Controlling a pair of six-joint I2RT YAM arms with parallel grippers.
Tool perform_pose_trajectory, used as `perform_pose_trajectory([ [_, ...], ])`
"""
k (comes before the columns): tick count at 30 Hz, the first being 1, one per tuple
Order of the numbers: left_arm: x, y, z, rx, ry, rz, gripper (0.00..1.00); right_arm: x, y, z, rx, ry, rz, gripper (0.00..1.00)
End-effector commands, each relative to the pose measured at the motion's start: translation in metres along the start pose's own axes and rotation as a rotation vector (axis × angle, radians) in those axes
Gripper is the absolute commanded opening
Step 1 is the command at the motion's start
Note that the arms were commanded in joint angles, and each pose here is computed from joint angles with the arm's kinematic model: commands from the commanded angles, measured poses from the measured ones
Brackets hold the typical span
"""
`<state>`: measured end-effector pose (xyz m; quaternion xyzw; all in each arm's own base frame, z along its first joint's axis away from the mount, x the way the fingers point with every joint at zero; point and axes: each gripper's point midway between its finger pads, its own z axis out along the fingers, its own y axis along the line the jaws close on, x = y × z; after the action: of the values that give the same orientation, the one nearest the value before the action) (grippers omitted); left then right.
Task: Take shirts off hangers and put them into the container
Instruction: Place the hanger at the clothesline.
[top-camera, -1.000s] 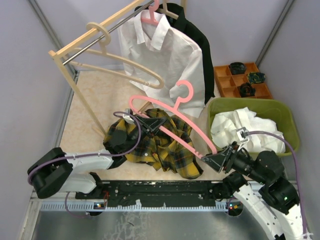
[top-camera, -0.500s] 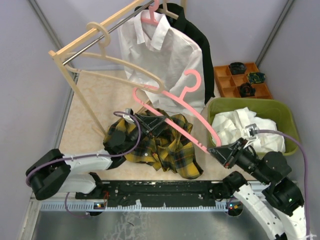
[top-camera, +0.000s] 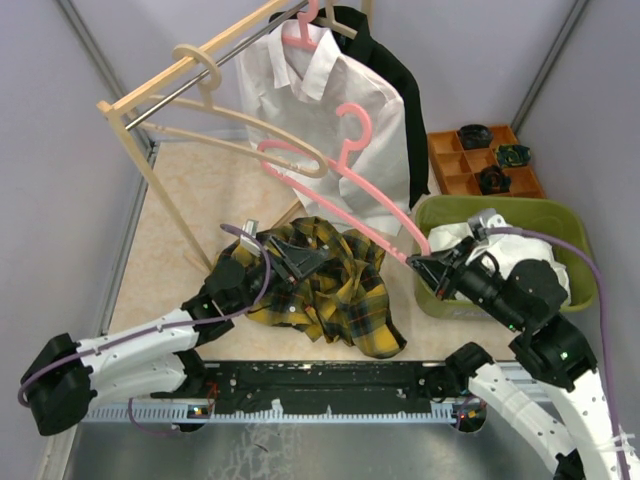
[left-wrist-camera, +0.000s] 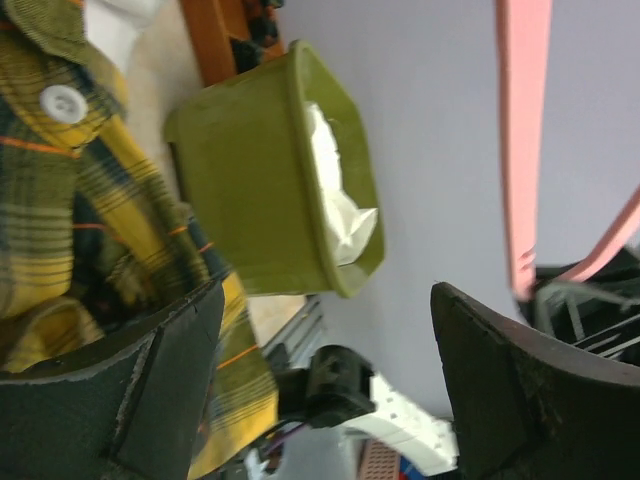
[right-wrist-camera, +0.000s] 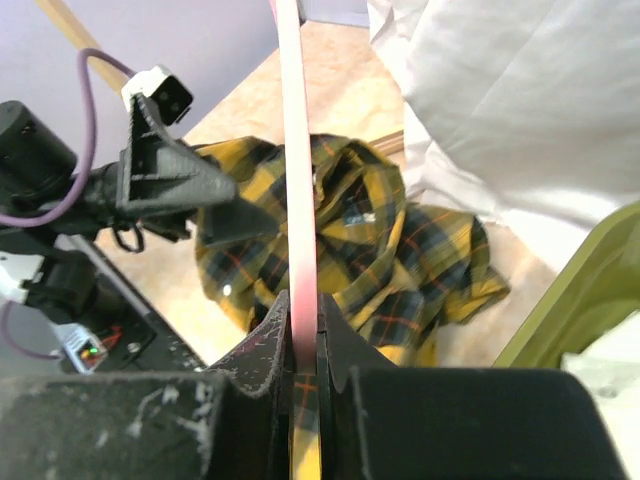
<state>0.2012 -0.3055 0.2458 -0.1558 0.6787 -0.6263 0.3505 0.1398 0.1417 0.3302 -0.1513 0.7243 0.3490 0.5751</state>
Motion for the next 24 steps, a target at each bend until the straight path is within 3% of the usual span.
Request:
perform_pose_trajectory([
  [1, 0.003, 0.022, -0.01, -0.103, 0.038, 0.177, 0.89, -0.056, 0.002, 0.019, -0.014, -0.158, -0.244, 0.0],
  [6, 0.002, 0.027, -0.018, -0.109, 0.036, 0.21, 0.89, -0.078, -0.002, 0.041, -0.006, -0.178, -0.41, 0.0],
  [11, -0.002, 0.019, -0.02, -0.085, 0.024, 0.258, 0.89, -0.098, -0.001, 0.071, -0.02, -0.173, -0.48, 0.0],
  [18, -0.007, 0.016, -0.021, -0.124, 0.038, 0.337, 0.91, -0.125, 0.017, 0.097, -0.103, -0.257, -0.437, 0.0],
  [24, -0.012, 0.022, -0.026, -0.182, 0.017, 0.295, 0.92, -0.145, 0.033, 0.105, -0.155, -0.271, -0.353, 0.0],
])
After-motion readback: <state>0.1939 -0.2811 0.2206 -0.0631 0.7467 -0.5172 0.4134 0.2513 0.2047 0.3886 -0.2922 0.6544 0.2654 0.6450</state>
